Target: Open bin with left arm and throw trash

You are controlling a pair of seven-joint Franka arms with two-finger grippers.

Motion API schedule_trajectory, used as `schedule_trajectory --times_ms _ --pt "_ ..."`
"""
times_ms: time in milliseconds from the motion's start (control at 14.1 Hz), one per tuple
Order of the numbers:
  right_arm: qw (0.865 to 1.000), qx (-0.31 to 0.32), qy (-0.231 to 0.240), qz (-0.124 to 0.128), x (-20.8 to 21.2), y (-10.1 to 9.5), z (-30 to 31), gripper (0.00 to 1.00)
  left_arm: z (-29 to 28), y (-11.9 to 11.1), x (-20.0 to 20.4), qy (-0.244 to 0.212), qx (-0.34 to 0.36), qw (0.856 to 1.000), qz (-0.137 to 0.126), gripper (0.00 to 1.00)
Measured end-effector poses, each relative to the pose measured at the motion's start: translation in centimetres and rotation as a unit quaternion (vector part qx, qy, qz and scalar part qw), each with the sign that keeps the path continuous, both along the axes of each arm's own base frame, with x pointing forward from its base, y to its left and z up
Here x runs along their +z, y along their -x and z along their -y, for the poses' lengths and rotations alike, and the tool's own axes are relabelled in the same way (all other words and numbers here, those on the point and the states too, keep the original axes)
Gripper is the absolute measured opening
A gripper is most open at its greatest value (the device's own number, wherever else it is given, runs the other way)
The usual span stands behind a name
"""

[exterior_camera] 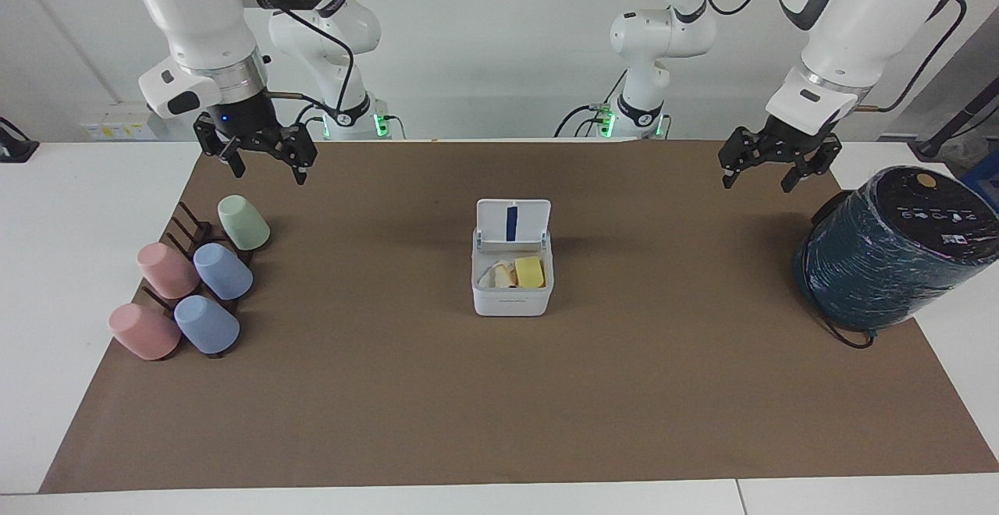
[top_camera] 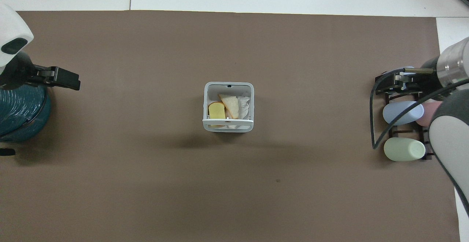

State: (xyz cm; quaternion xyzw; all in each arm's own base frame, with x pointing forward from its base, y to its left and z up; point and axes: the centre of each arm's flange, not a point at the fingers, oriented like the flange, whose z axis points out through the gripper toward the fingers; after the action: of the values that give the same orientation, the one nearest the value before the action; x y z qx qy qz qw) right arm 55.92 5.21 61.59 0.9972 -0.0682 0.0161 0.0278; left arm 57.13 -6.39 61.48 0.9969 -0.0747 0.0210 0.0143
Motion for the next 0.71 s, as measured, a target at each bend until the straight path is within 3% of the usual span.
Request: schedule_trajectory --times_ms 568,710 --pt "1.000 0.007 -0.014 -0.026 -1.7 1.5 -0.3 1.00 0.0 0.0 0.0 0.000 0.000 1.000 0.000 1.00" --pt "1.000 0.010 -0.014 -0.019 -1.7 1.6 -0.3 1.00 0.0 0.0 0.0 0.000 0.000 1.000 0.000 1.00"
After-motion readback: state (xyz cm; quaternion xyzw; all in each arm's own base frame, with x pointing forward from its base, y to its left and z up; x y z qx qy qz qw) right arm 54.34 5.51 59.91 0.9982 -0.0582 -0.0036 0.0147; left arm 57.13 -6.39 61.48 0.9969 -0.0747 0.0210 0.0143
